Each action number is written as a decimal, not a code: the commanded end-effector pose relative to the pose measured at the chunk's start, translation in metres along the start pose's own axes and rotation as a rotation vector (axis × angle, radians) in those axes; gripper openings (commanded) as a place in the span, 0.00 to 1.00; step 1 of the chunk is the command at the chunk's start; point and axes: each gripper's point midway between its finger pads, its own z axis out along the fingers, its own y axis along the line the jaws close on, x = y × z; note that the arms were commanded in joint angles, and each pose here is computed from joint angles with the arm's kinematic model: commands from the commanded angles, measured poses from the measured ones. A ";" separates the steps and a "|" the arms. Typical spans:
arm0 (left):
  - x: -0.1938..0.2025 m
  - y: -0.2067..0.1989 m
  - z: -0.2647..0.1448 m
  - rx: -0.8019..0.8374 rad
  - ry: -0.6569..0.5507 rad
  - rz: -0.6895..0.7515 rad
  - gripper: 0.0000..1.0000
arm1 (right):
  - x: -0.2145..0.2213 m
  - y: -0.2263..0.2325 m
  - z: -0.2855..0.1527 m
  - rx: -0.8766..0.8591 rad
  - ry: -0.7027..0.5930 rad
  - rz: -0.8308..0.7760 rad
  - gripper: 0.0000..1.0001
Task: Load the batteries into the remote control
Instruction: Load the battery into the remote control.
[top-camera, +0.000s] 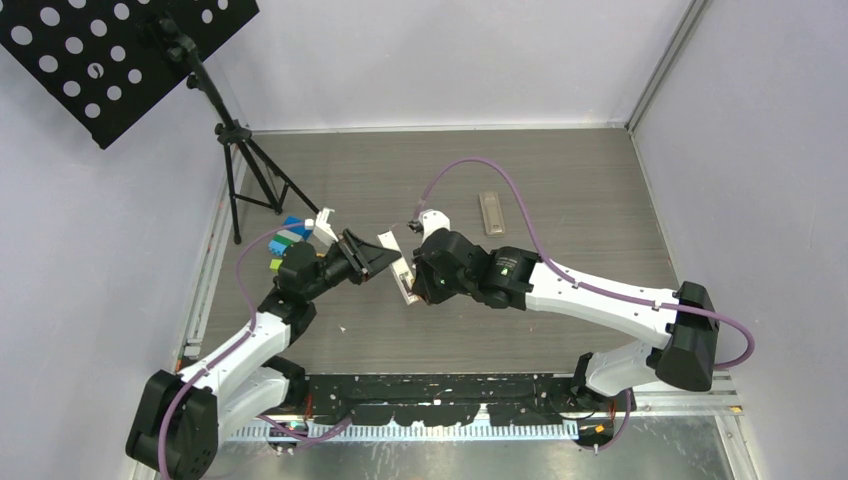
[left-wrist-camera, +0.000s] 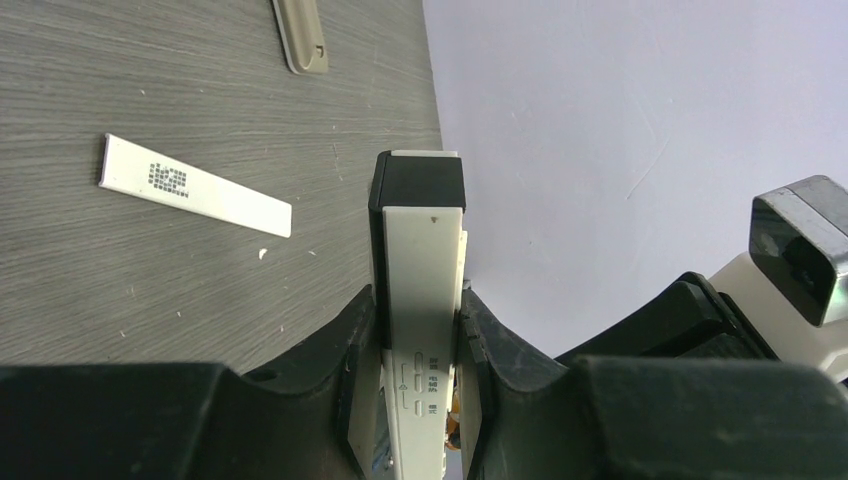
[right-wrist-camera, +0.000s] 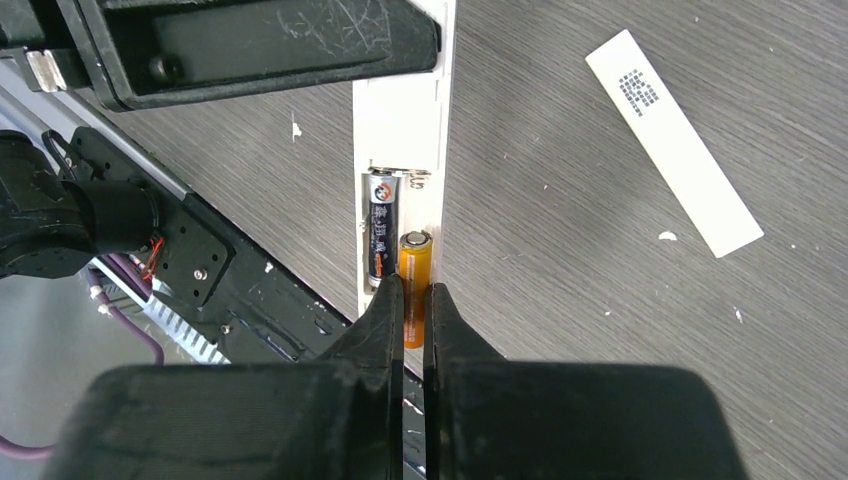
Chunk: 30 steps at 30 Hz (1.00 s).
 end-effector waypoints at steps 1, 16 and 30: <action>-0.005 -0.034 -0.004 0.124 -0.010 0.041 0.00 | -0.023 0.013 -0.002 -0.036 -0.055 -0.028 0.05; -0.006 -0.052 -0.008 0.175 -0.010 0.007 0.00 | -0.022 -0.002 0.007 0.055 -0.065 0.019 0.23; -0.010 -0.045 -0.007 0.149 -0.035 -0.071 0.00 | -0.031 0.004 0.005 0.046 -0.091 0.089 0.27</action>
